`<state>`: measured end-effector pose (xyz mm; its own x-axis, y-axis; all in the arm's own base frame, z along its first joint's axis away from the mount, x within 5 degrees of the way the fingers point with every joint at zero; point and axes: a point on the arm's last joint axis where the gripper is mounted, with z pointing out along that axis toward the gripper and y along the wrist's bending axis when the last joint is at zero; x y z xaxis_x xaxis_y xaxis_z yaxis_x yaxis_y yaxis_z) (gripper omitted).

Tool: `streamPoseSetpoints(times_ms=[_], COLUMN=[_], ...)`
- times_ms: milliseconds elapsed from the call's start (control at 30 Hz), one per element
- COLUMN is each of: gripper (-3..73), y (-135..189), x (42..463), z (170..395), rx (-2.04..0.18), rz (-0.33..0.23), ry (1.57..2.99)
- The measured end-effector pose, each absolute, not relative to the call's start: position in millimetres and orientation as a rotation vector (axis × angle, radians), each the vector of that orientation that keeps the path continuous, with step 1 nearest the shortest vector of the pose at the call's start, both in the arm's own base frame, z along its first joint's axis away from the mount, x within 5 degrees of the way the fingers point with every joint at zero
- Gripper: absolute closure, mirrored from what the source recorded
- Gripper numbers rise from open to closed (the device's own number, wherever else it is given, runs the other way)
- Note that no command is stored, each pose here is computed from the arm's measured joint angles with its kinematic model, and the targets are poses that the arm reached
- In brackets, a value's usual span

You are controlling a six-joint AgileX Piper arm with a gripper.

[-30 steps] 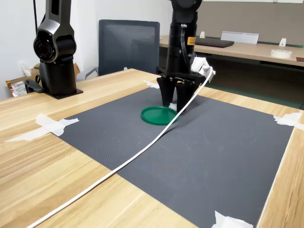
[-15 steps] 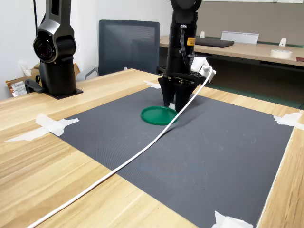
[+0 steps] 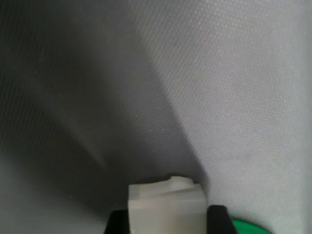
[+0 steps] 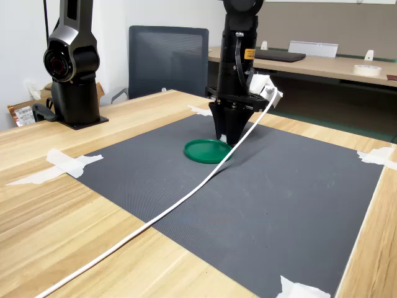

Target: Grasp a white terminal and put it in the green lid.

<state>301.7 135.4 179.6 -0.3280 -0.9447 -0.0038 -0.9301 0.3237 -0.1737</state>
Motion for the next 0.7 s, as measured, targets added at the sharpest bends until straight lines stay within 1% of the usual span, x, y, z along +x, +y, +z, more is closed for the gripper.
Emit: streamPoseSetpoints(times_ms=[133, 400, 533, 700], gripper=[43.6, 43.6, 43.6, 43.6], y=[134, 129, 125, 119], x=[300, 290, 282, 272], z=[191, 226, 240, 248], rx=[-1.734, -1.670, -1.663, -1.686], rz=[-0.219, -0.237, -0.242, -0.249], ry=[2.444, 2.375, 2.382, 2.428])
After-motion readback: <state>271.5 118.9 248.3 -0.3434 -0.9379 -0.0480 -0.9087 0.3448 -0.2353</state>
